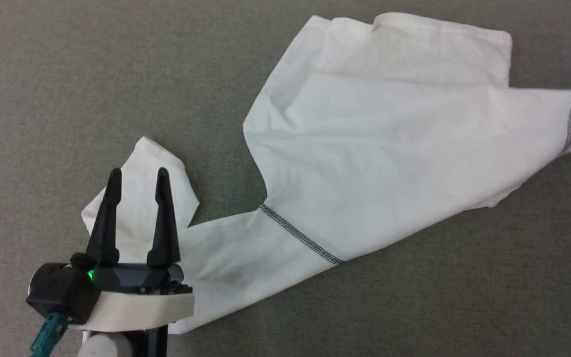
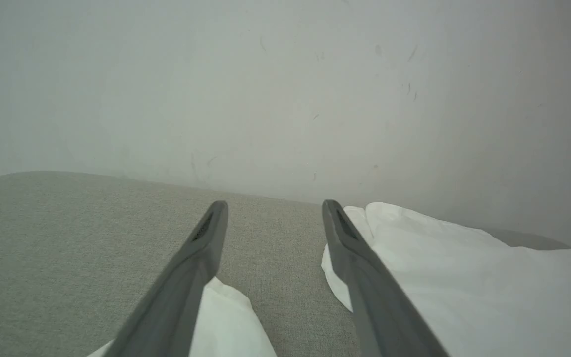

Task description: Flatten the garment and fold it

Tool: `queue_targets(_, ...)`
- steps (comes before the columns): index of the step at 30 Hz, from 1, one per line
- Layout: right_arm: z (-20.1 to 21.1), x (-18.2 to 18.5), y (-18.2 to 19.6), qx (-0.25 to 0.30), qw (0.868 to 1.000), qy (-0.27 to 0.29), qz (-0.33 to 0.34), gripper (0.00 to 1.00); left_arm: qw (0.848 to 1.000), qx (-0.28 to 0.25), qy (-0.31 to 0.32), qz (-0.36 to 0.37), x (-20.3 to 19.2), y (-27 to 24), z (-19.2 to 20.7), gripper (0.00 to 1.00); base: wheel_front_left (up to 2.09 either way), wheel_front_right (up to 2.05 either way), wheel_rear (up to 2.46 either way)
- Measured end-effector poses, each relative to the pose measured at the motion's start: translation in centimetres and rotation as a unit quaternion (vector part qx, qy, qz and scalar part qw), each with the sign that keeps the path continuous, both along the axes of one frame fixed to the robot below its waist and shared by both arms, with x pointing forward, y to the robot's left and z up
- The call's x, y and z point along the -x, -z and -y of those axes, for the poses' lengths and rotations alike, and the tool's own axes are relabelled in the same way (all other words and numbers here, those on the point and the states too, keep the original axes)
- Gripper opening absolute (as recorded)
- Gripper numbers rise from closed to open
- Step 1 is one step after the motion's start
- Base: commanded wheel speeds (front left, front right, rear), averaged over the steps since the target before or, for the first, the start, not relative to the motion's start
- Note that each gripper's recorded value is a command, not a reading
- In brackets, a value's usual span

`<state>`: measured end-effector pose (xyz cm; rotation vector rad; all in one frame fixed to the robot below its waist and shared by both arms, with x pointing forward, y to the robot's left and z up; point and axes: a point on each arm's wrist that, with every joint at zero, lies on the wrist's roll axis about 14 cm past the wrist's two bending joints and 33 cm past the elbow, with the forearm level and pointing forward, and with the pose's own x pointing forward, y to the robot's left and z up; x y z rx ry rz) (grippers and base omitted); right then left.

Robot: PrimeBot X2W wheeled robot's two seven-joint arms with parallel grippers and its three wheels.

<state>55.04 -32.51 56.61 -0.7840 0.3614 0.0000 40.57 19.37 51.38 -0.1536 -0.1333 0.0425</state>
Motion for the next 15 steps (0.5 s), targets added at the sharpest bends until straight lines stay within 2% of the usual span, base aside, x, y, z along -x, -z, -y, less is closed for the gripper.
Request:
queue_targets(4,-0.6,-1.0,3.3,-0.029,0.999,-0.002,-0.02,1.0,1.0,-0.002,-0.008,-0.011,-0.2,0.8,-0.6,1.0,0.0,0.0,0.0)
queue_targets(7,-1.3,-1.5,3.9,-0.05,0.999,-0.012,-0.008,1.0,1.0,-0.003,-0.01,-0.016,-0.3,1.1,-0.7,1.0,0.0,0.0,0.0)
queue_targets(11,-2.6,-1.5,1.8,-0.085,0.995,-0.031,0.05,1.0,1.0,-0.002,-0.007,-0.012,-0.3,0.9,-0.5,1.0,0.0,0.0,0.0)
queue_targets(15,-4.3,-0.3,-1.7,-0.118,0.984,-0.055,0.124,1.0,1.0,-0.004,-0.002,0.0,-0.1,0.0,-0.2,1.0,0.0,0.0,0.0)
